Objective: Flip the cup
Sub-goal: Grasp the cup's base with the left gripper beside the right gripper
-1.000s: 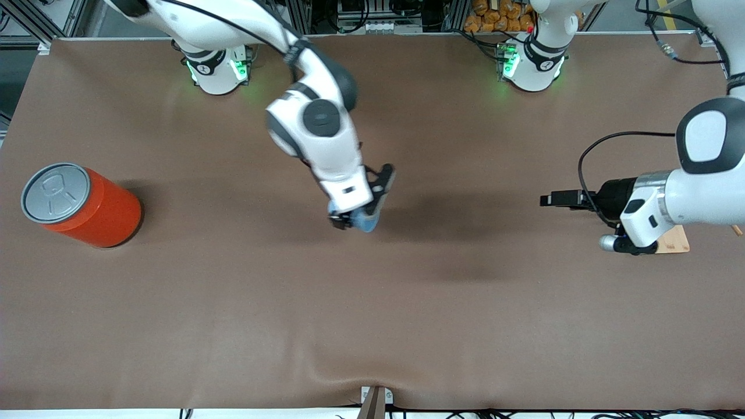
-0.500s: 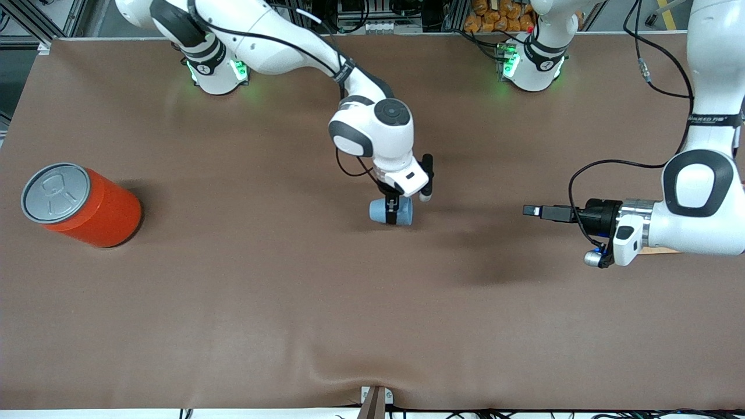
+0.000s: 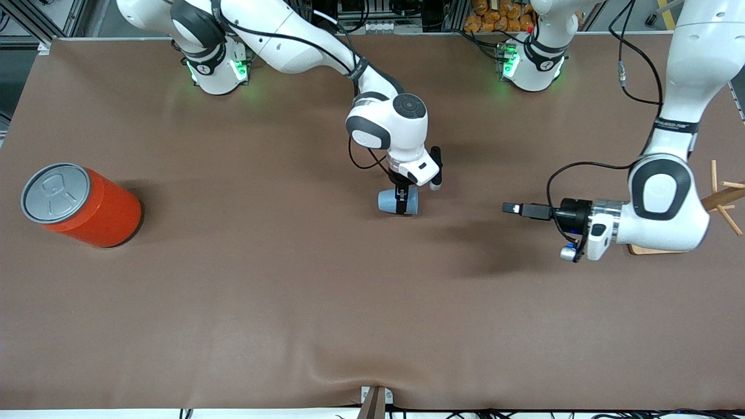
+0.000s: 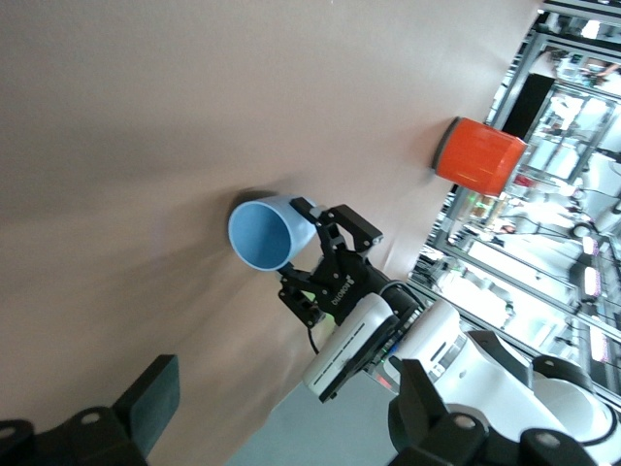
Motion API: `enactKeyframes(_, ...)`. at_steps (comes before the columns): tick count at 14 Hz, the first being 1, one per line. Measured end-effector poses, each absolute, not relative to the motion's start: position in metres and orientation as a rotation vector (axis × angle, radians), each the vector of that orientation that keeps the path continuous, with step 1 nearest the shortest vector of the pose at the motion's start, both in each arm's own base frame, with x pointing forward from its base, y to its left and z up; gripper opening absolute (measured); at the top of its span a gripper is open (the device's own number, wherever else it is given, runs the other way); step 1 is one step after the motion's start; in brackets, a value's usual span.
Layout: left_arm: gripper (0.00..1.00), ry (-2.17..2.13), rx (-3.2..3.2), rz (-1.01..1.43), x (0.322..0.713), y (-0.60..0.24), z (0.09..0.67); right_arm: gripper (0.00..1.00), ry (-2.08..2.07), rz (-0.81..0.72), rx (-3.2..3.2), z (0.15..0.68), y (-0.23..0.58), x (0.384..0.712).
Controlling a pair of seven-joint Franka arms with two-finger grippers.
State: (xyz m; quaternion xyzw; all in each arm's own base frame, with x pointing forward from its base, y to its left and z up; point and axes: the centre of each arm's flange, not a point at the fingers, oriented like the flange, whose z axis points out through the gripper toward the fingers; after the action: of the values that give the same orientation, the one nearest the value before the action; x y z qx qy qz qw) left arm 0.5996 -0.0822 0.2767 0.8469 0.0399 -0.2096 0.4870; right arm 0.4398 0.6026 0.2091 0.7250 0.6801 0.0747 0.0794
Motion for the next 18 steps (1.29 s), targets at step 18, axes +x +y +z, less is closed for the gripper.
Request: enactKeyframes(18,1.00,0.216,1.859,-0.406,0.542,-0.139,0.191,1.00,1.974,0.177,2.168,0.255,0.607,0.438)
